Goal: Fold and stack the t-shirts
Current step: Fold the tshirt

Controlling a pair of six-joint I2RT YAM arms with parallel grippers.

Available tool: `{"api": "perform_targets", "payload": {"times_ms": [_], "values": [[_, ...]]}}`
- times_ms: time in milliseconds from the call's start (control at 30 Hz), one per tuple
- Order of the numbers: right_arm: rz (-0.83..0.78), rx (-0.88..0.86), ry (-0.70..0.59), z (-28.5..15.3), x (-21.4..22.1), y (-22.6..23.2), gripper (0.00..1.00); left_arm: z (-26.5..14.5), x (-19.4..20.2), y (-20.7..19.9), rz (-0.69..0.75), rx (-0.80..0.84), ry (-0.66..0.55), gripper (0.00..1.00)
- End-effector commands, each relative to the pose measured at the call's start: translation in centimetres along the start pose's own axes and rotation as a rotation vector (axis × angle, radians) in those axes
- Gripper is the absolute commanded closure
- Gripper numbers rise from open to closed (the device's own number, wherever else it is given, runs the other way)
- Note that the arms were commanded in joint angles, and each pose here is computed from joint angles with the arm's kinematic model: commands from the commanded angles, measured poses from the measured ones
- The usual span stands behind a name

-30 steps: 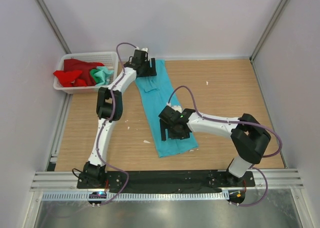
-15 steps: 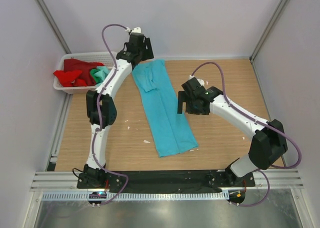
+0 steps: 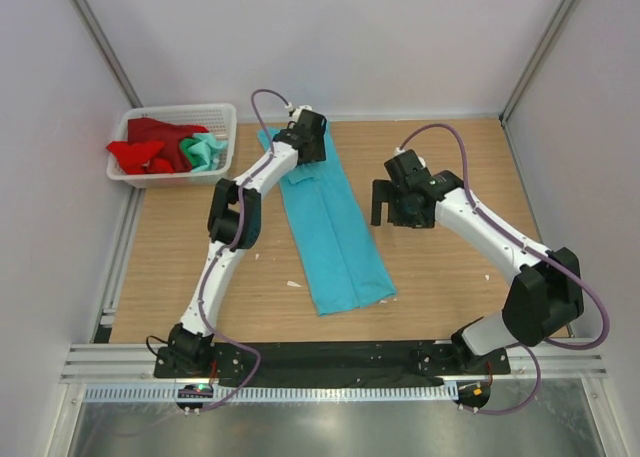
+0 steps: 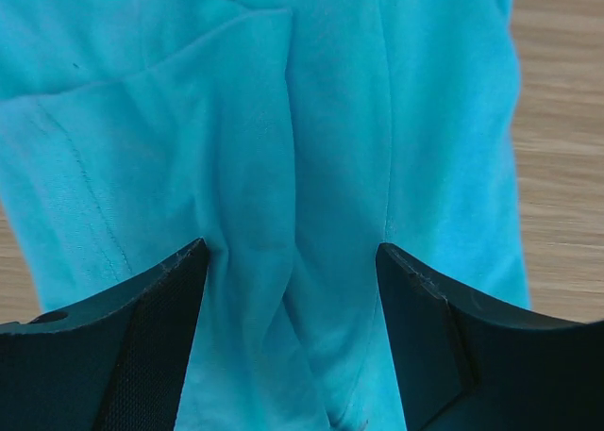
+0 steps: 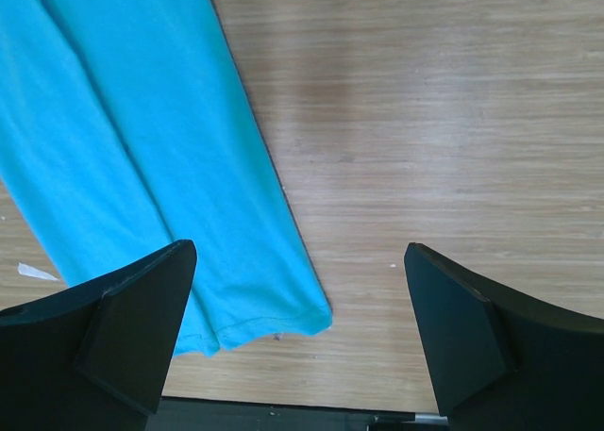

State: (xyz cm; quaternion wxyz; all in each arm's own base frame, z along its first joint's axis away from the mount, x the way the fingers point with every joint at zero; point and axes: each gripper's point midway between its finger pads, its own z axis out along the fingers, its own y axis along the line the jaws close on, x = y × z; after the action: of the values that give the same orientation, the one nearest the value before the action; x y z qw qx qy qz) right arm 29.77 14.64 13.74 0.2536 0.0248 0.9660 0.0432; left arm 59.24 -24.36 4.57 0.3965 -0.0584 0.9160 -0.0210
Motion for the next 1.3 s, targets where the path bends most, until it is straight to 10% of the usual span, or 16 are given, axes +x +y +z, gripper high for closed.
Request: {"api": "perform_targets", "payload": {"times_ms": [0,333,633,933,1267], "values": [[0.003,-0.041,-0.004,-0.1,0.2,0.1,0.0,-0.4,-2.9,-0.3,-0.033,-0.017,-0.082,0.27],[0.006,-0.061,0.03,1.6,0.2,0.2,0.0,0.2,1.9,-7.3,0.008,0.177,-0.003,0.31],[-0.004,-0.11,0.076,2.0,1.5,0.6,0.0,-3.4,-2.3,-11.5,-0.035,0.327,-0.096,0.26],[0.032,-0.242,0.173,2.3,6.3,0.1,0.0,-18.2,-14.4,-8.0,-0.073,0.395,-0.279,0.15],[-0.015,-0.247,0.152,2.6,6.5,2.1,0.0,-29.6,-3.1,1.8,-0.003,0.295,0.031,0.23]]}}
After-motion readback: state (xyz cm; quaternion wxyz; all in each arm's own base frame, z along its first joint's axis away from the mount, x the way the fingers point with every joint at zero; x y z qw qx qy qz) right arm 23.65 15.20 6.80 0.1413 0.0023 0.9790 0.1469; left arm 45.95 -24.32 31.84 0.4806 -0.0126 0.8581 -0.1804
